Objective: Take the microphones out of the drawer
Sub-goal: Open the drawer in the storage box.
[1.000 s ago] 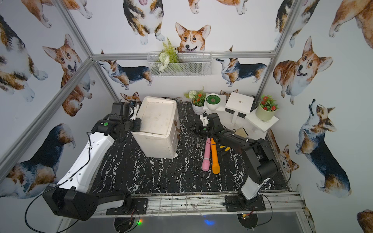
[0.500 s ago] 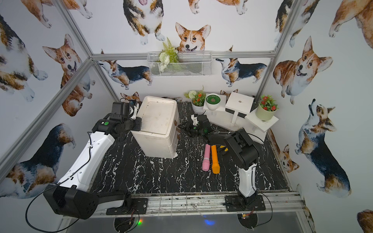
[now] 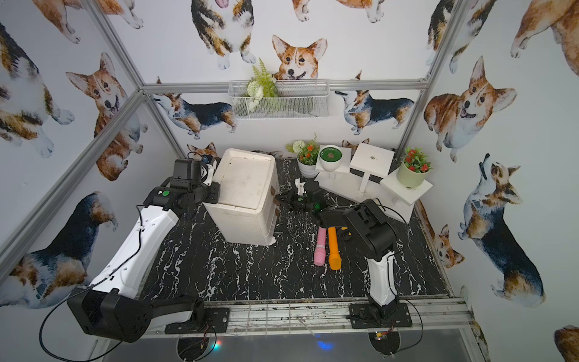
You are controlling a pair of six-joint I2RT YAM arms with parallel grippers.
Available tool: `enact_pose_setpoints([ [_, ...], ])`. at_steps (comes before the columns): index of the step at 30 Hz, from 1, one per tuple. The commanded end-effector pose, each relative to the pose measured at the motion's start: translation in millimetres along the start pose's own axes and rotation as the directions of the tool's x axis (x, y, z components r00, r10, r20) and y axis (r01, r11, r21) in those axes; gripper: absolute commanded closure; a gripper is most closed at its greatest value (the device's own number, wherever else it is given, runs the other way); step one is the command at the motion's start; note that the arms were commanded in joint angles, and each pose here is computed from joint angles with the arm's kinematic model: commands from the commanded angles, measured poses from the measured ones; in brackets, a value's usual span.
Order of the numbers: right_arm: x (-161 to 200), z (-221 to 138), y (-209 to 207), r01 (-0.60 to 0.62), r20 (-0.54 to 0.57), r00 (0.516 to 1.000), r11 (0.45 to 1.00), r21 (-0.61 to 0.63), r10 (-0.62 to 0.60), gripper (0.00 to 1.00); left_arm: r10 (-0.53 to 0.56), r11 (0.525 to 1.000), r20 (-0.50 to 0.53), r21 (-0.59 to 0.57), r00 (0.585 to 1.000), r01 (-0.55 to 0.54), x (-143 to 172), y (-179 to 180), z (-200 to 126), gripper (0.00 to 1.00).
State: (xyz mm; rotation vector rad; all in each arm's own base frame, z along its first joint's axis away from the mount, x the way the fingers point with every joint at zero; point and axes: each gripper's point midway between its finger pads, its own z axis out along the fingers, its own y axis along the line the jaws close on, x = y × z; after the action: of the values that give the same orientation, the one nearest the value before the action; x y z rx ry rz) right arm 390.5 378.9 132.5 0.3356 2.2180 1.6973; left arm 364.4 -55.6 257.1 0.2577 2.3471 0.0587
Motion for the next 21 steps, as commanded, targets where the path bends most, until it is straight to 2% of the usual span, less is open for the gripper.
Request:
enact_pose_setpoints([
  [1, -2, 0, 15, 0.024, 0.013, 1.000, 0.998, -0.065, -0.023, 0.97, 0.147, 0.988, -0.073, -0.035, 0.986, -0.150, 17, 7, 7, 1.00],
  [2, -2, -1, 14, 0.023, 0.015, 1.000, 0.998, -0.064, -0.022, 1.00, 0.149, 0.988, -0.073, -0.035, 0.986, -0.151, 17, 7, 7, 1.00],
  [11, -3, -13, 8, 0.019, 0.036, 0.999, 0.998, -0.054, -0.017, 1.00, 0.134, 0.990, -0.070, -0.042, 0.989, -0.137, 19, 8, 7, 1.00],
  [21, -16, -53, 4, 0.032, 0.085, 0.996, 0.999, -0.020, -0.031, 1.00, 0.118, 0.991, -0.069, -0.052, 0.991, -0.122, 17, 9, 5, 1.00],
])
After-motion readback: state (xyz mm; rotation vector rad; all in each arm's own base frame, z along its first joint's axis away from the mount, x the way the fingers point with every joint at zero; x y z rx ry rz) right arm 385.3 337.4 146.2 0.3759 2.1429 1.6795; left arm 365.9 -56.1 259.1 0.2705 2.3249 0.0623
